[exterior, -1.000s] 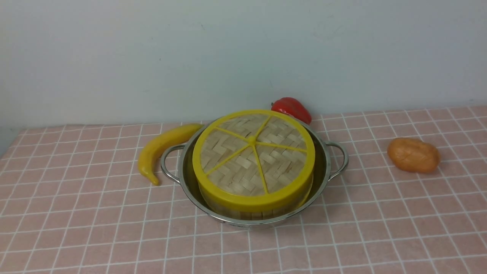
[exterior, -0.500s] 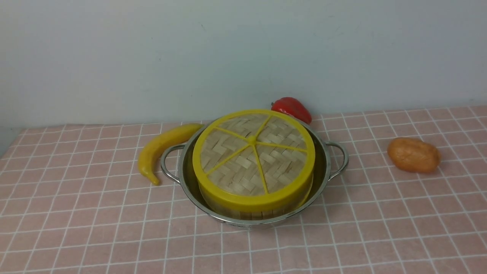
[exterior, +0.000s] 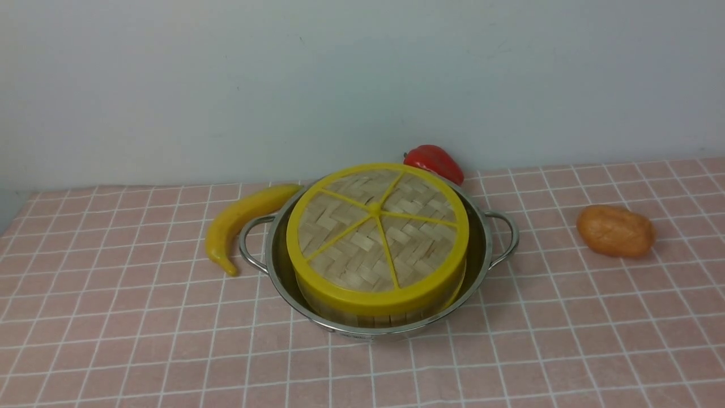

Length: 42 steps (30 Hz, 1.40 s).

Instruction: Place the steamer in the pot on the pink tablecloth, and put the lid on the steamer.

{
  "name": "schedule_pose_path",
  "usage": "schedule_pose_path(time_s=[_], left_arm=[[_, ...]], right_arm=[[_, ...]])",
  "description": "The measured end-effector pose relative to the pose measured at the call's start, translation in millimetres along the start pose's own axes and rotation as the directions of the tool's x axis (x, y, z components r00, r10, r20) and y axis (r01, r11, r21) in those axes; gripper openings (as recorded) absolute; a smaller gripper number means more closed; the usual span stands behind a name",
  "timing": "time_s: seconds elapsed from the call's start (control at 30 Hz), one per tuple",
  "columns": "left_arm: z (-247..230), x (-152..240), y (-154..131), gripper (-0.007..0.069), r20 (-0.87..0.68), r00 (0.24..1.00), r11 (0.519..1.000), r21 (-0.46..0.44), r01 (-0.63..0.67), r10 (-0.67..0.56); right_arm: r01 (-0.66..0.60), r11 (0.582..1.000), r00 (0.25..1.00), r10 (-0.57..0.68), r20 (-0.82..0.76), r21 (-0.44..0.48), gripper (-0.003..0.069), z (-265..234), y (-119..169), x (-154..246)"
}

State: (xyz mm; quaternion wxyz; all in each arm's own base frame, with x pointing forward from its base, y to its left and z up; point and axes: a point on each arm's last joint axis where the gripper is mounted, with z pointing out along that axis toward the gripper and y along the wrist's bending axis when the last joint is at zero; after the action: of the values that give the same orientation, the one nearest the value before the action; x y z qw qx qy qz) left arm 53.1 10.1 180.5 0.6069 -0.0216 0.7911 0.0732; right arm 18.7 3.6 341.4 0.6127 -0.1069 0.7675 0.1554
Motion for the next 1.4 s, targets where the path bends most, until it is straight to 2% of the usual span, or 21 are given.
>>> schedule_pose_path(time_s=[0.07, 0.17, 0.2, 0.23, 0.27, 0.4, 0.63, 0.83, 1.4], left_arm=[[0.0, 0.0, 0.0, 0.0085, 0.0, 1.0, 1.0, 0.0, 0.0, 0.0], [-0.1, 0.0, 0.0, 0.0089, 0.001, 1.0, 1.0, 0.0, 0.0, 0.0], [-0.1, 0.0, 0.0, 0.009, 0.001, 1.0, 1.0, 0.0, 0.0, 0.0], [-0.1, 0.0, 0.0, 0.0096, 0.001, 1.0, 1.0, 0.0, 0.0, 0.0], [-0.1, 0.0, 0.0, 0.0096, 0.001, 1.0, 1.0, 0.0, -0.001, 0.001], [-0.1, -0.1, 0.0, 0.0104, 0.002, 1.0, 1.0, 0.0, -0.001, 0.001], [-0.1, -0.1, 0.0, 0.0117, 0.002, 1.0, 1.0, 0.0, -0.001, 0.001], [-0.1, -0.2, 0.0, 0.0126, 0.003, 1.0, 1.0, 0.0, -0.001, 0.001], [-0.1, -0.2, 0.0, 0.0149, 0.003, 1.0, 1.0, 0.0, -0.001, 0.001]], right_arm=[[0.033, 0.999, 0.999, -0.033, 0.013, 0.037, 0.0168, -2.2, -1.5, 0.1], [0.074, 0.984, 0.996, -0.079, 0.026, 0.163, 0.0176, -3.9, -6.2, 4.0], [0.073, 0.983, 0.997, -0.078, 0.024, 0.171, 0.0178, -3.5, -6.4, 4.6], [0.085, 0.962, 0.996, -0.092, 0.015, 0.261, 0.0185, 1.3, -10.4, 13.9], [0.09, 0.949, 0.995, -0.099, 0.015, 0.303, 0.019, 5.0, -12.7, 19.7], [0.089, 0.924, 0.995, -0.1, 0.011, 0.371, 0.02, 23.2, -20.0, 44.4], [0.056, 0.929, 0.991, -0.096, 0.092, 0.366, 0.0218, 54.0, -29.2, 94.3], [0.057, 0.934, 0.987, -0.107, 0.122, 0.354, 0.0234, 61.0, -31.5, 128.4], [0.039, 0.936, 0.99, -0.085, 0.116, 0.351, 0.024, 62.6, -32.2, 133.4]])
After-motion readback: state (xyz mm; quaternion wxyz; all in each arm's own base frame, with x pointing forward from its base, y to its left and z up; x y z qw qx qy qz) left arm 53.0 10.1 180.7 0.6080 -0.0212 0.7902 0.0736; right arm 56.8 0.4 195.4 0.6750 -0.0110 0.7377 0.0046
